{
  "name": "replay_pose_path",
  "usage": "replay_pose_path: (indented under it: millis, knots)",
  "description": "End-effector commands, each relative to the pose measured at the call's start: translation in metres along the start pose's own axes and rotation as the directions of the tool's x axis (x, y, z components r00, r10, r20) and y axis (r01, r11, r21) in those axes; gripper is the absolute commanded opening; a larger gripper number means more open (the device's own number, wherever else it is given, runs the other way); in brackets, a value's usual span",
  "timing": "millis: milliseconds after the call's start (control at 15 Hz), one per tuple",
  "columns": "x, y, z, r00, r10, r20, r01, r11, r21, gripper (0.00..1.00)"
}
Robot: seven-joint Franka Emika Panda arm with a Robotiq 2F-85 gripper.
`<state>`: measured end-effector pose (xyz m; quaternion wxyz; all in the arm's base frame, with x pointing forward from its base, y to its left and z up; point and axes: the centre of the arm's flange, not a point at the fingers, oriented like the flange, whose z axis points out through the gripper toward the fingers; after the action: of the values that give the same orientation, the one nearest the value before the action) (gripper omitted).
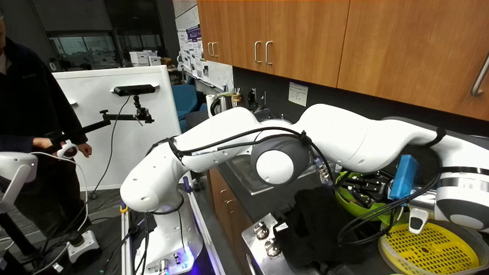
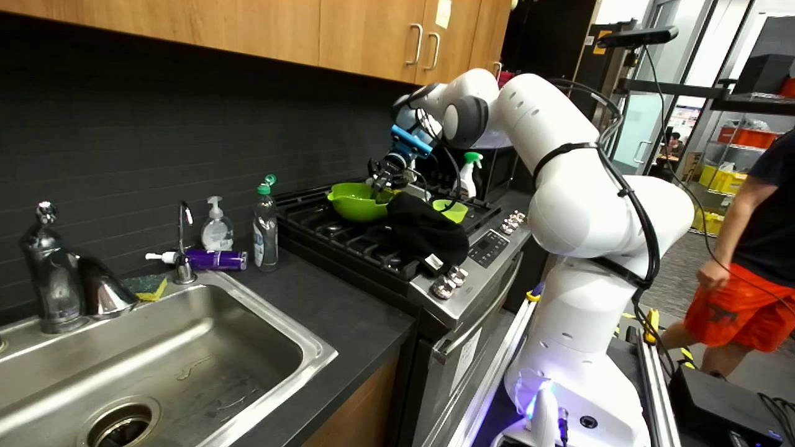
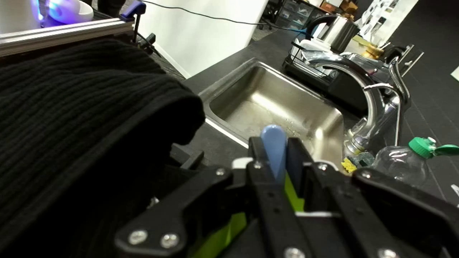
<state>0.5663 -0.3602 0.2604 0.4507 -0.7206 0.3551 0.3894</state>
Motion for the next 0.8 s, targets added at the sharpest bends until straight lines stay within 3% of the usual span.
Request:
replay_pose_path:
  millis: [0,333,733]
  knots:
    - [0.009,-0.024,0.002,1.0,-0.016,0.008,0.016,0.999,-0.05,0.05]
    - [0.002,-0.043,0.016,0.998,-0.064,0.029,0.067,0.994,-0.091,0.05]
    - [-0.012,-0.041,0.02,0.998,-0.06,0.03,0.063,0.992,-0.107,0.05]
